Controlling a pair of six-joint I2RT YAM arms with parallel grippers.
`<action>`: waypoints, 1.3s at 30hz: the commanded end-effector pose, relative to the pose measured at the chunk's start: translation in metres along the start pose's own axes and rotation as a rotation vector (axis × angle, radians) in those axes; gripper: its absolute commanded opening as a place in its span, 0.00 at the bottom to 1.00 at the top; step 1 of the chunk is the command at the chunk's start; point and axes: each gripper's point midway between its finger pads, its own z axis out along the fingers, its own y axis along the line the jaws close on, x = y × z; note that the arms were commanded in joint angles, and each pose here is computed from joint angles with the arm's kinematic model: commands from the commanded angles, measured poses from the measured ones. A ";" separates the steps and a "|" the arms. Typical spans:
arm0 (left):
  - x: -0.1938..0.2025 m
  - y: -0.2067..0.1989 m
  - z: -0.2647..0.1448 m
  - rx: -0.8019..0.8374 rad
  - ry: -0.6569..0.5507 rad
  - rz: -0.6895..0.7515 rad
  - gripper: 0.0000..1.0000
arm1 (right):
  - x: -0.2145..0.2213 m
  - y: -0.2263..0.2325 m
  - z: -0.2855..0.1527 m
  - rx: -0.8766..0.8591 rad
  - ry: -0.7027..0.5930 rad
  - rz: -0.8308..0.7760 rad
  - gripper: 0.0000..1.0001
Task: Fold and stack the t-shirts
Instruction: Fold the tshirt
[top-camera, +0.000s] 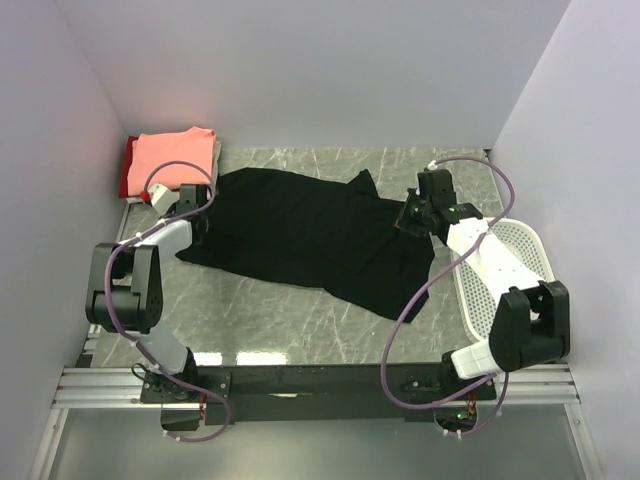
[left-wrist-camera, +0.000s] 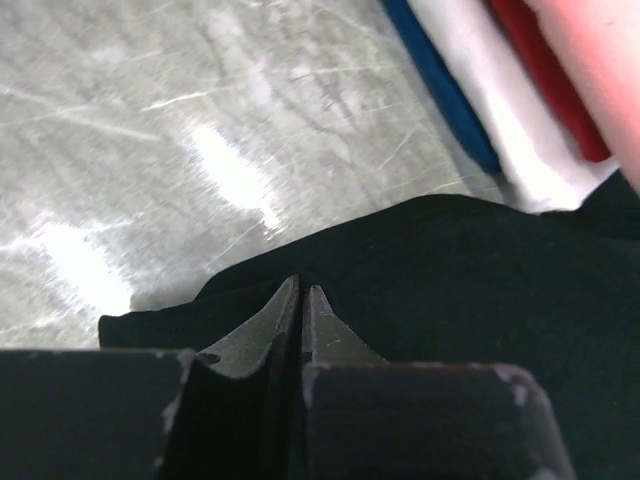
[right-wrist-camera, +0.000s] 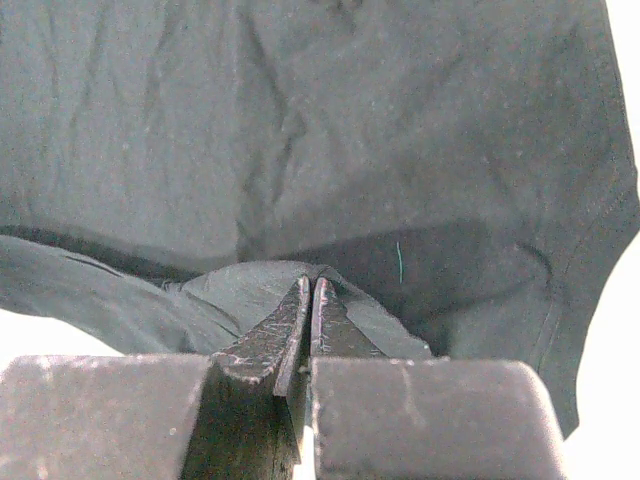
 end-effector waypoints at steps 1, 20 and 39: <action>-0.024 -0.030 0.002 0.072 -0.057 -0.022 0.09 | -0.009 -0.006 0.011 0.003 -0.032 0.014 0.00; -0.059 -0.038 -0.034 0.217 -0.065 -0.129 0.61 | 0.027 0.000 -0.011 -0.076 -0.007 0.044 0.63; -0.011 0.013 -0.061 0.280 0.023 -0.218 0.61 | 0.158 -0.016 -0.041 -0.098 0.076 0.221 0.62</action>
